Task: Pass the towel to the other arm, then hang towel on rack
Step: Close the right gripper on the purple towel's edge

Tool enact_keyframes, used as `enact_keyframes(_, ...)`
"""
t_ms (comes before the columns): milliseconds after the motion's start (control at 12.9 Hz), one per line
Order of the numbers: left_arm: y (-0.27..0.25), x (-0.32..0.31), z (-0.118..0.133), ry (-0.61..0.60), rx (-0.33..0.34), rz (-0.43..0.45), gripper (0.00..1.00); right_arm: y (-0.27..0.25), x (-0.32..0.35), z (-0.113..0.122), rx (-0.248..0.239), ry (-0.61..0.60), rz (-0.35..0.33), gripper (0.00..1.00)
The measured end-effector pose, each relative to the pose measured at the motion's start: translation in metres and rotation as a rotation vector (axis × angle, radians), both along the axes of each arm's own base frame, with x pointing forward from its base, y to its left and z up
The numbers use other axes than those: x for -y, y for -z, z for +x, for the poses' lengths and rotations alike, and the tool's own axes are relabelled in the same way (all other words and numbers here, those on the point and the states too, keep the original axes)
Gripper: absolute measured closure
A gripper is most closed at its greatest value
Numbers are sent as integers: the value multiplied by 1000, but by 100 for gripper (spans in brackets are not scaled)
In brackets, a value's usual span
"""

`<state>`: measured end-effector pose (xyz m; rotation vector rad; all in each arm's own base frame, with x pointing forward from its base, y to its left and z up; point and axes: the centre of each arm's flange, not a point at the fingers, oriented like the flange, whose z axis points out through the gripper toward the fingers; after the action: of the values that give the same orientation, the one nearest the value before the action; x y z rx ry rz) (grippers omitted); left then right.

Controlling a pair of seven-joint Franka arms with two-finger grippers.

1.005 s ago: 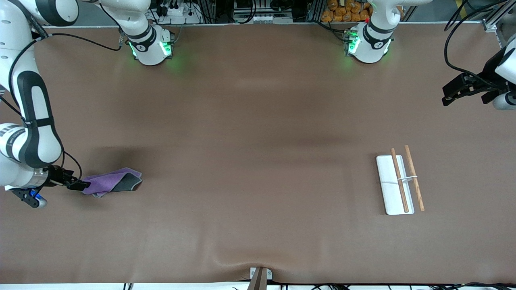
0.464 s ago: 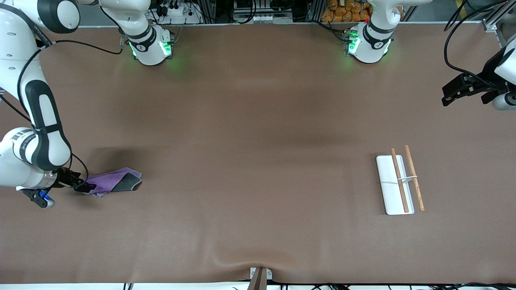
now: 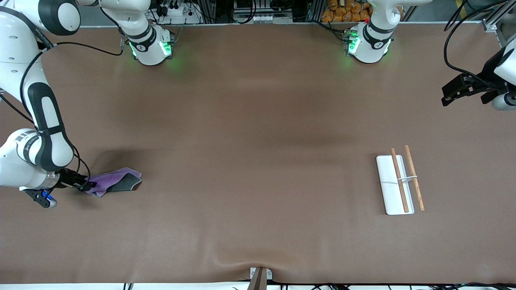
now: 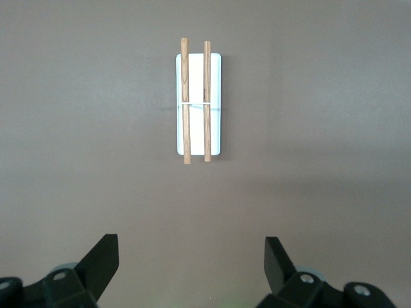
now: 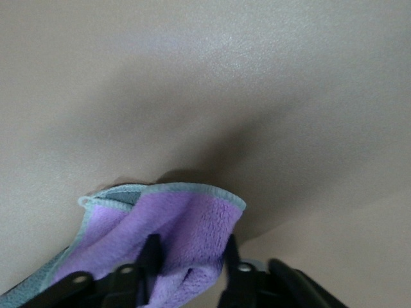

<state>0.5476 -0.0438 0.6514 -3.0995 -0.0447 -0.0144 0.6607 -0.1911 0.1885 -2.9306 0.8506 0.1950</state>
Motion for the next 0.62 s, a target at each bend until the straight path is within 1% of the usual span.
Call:
enact_keyframes(155,1,2,0,3,-2,0,0,0,-1,1,1,-2,1,81)
enact_keyframes(232,1,3,0,6,-3,0,0,-1,-3,2,4,-4,2,93)
enact_keyframes(309,2,4,0,8,-5,0,0,-4,-6,4,7,-8,3,96)
enact_keyframes(464,4,6,0,11,-8,1,0,-17,-17,9,5,-27,13,96)
enact_keyframes(618,5,7,1,14,-10,1,0,-51,-34,16,2,-57,26,96)
